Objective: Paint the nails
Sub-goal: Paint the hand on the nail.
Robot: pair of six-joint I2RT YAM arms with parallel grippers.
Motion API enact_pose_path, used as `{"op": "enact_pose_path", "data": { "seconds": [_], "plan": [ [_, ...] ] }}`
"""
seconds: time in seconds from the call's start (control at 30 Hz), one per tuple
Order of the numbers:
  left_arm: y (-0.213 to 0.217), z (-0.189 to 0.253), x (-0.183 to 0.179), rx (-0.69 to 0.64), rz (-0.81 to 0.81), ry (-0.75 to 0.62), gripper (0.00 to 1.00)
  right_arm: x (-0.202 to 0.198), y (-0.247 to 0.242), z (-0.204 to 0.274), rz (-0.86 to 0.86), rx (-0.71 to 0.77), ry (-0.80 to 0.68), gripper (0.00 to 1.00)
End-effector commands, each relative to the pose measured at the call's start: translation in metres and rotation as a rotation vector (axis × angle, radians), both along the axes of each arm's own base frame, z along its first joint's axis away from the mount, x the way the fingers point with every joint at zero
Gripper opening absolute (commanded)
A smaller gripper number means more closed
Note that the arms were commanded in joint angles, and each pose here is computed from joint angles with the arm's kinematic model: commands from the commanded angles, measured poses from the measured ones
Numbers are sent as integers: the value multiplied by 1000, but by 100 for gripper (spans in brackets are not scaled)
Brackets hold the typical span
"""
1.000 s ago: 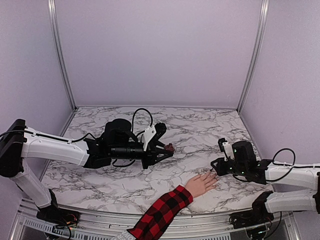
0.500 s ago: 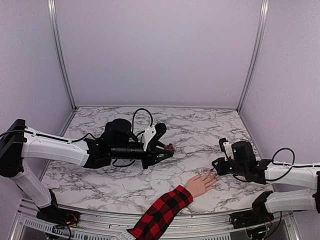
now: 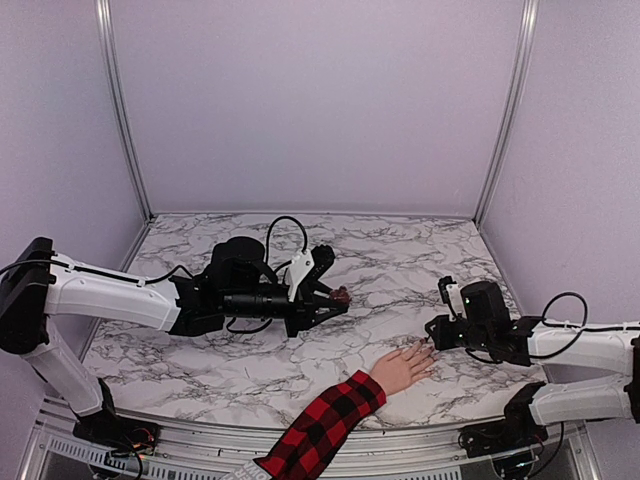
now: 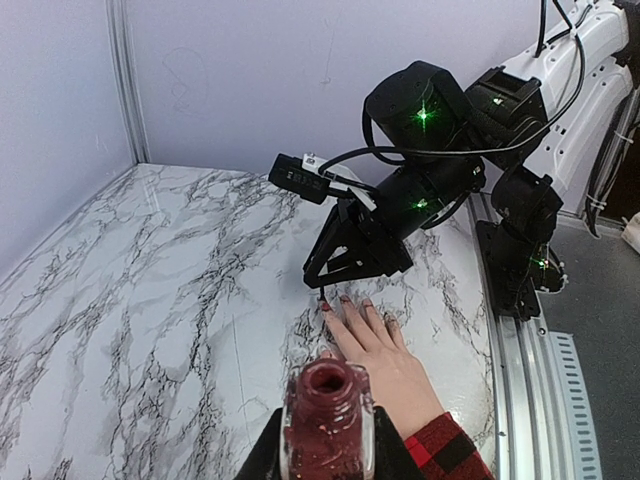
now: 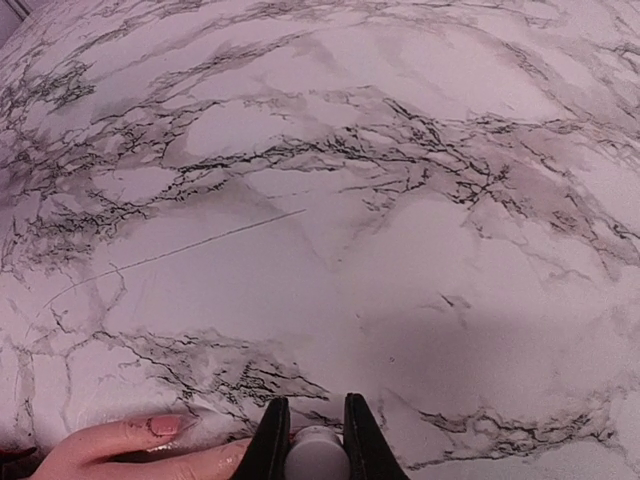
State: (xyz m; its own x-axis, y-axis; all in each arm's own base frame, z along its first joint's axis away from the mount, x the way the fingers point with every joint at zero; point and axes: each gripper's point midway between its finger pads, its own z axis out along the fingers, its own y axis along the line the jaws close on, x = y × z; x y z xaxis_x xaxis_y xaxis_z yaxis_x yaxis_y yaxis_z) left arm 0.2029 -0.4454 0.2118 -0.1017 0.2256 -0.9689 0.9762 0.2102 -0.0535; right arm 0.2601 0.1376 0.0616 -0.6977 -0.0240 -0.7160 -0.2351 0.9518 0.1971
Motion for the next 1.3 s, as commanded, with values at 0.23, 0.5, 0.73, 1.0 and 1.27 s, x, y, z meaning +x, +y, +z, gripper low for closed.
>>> {"op": "enact_pose_path", "data": {
  "seconds": [0.23,0.5,0.73,1.0,1.27],
  "plan": [
    [-6,19,5,-52,-9,-26,0,12,-7,14,-68,-1,-33,0],
    [-6,18,3,-51,-13,-23,0,8,-6,28,-48,28,-92,0],
    [-5,16,3,-48,-11,-17,0,-1,0,43,10,88,-155,0],
    [-5,17,3,-51,-11,-19,0,-4,10,34,70,87,-108,0],
    [-5,17,3,-50,-11,-18,0,-8,17,30,106,103,-82,0]
  ]
}}
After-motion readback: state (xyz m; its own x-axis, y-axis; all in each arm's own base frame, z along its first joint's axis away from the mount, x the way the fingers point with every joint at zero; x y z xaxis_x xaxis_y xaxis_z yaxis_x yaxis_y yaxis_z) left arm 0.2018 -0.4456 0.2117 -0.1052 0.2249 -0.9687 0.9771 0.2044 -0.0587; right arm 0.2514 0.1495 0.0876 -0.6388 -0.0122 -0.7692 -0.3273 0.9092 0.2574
